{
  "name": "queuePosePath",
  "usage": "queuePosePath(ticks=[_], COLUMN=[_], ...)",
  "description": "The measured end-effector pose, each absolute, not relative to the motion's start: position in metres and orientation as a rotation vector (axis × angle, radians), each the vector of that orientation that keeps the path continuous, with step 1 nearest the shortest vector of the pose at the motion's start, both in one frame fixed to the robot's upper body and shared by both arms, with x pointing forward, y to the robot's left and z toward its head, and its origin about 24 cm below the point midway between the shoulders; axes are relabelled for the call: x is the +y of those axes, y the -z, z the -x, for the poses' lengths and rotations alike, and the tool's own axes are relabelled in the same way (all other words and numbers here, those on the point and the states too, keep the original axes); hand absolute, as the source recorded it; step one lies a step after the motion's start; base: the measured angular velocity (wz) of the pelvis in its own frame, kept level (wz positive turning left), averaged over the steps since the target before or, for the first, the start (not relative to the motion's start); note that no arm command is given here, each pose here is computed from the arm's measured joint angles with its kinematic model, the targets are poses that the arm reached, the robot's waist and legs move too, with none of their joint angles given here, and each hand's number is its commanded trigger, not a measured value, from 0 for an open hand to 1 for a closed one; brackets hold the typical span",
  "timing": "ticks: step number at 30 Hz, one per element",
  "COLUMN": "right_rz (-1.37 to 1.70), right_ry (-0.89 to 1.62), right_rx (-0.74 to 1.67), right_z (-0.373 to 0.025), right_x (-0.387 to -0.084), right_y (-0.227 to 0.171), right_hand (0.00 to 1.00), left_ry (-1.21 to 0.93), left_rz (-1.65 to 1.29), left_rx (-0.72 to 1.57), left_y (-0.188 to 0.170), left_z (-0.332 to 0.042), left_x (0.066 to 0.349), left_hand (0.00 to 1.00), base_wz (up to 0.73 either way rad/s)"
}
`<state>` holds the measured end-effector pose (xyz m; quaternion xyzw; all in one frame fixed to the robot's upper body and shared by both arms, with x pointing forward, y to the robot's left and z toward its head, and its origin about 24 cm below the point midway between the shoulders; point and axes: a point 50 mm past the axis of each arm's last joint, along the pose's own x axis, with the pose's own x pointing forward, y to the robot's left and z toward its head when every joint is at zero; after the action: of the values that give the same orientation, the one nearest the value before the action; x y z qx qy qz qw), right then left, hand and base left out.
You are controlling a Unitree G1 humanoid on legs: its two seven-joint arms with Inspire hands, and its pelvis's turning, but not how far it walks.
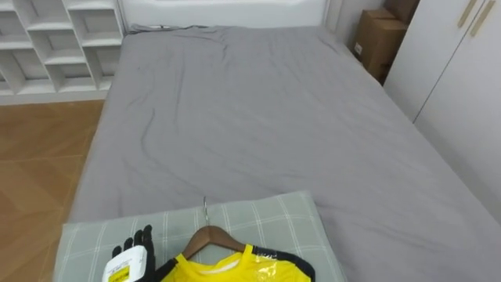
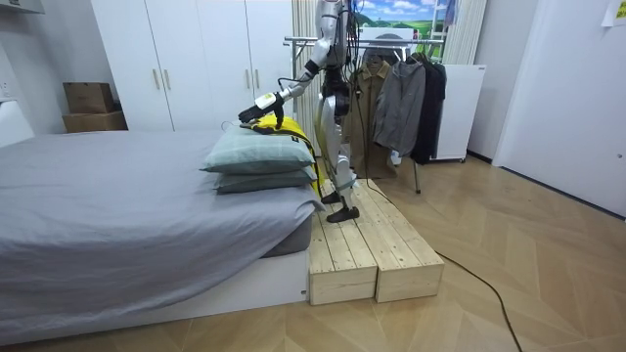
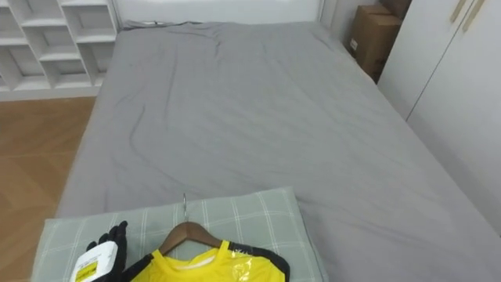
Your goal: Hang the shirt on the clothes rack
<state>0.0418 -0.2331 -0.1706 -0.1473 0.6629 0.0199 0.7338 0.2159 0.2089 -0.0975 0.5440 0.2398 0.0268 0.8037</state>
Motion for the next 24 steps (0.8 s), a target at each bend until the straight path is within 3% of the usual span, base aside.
queuePosePath(ticks=[24], right_rz=[0.283], right_ry=[-0.021], right_rx=[1.454], right_z=[-0.045], right_x=[-0.228], right_y=[0.172], right_hand=[0.00], left_ry=[-0.029], left_rz=[-1.175], left_rx=[0.516], left_y=[0.090], left_z=[-0.238], left_x=[0.211], left_hand=[0.00], base_wz=[0.01])
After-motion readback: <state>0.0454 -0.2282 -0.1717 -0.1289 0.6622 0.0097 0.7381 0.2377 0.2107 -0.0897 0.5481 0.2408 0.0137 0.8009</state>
